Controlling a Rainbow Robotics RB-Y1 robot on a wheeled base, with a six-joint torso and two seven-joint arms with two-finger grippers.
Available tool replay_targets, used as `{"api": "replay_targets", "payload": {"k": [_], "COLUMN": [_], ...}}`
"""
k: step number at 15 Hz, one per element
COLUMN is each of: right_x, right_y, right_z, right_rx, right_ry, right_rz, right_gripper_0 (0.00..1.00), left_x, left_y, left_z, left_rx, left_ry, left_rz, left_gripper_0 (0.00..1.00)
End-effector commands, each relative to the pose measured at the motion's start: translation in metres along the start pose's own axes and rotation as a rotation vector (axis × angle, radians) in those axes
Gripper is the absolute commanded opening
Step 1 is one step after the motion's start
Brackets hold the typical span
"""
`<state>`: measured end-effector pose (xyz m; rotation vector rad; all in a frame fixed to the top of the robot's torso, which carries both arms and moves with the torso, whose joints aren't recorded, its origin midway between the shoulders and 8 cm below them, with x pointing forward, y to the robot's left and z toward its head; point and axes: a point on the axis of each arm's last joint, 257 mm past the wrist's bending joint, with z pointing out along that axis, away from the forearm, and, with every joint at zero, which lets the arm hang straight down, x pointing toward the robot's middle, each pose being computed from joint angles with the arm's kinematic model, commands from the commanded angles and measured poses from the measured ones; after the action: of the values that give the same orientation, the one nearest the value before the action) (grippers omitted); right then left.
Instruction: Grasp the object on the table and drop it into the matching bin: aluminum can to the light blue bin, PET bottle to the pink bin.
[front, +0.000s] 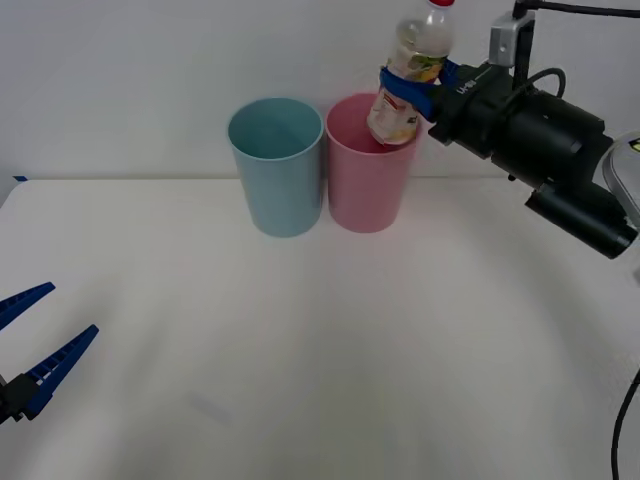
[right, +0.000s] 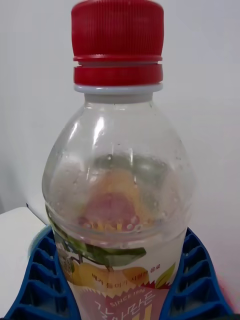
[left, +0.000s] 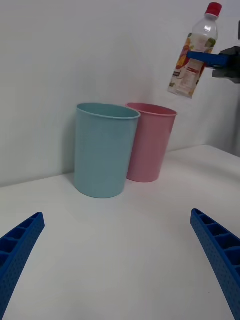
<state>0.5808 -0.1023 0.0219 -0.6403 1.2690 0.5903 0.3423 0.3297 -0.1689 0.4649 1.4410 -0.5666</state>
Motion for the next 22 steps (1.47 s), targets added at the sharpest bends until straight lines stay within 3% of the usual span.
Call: {"api": "replay_targets", "payload": {"k": [1,9,14,15,16,17,22], "right_x": [0.001,0.023,0.027,0.026,0.026,0.025,0.019], "right_y": [-0.01,-0.033,-0.038,-0.039,-0.039,-0.042,-0.042], "right_z": [0.024,0.069,0.073,0.072,0.073,0.072,0.071], "right_rx": [-0.009,0.018,0.031,0.033,0.035,0.041,0.038], "right_ry": [0.027,0.11,0.117,0.116,0.115,0.112,0.097], "right_rz": [-0.007,-0.013,-0.012,-0.012,-0.013,-0.015,-0.014], "right_gripper_0": [0.0,0.0,0.09,0.25,0.74,1.0,1.0], "left_x": [0.0,0.0,0.0,0.0,0.0,0.0,0.0], "left_y": [0.0,0.0,0.0,0.0,0.0,0.0,0.0], "left_z": [0.0,0.0,0.0,0.0,0.0,0.0,0.0], "left_rx": [0.0,0.0,0.0,0.0,0.0,0.0,0.0], "left_ry": [0.0,0.0,0.0,0.0,0.0,0.0,0.0], "left_rz": [0.0,0.0,0.0,0.0,0.0,0.0,0.0], "left_gripper_0": [1.0,1.0,1.0,1.0,1.0,1.0,1.0]}}
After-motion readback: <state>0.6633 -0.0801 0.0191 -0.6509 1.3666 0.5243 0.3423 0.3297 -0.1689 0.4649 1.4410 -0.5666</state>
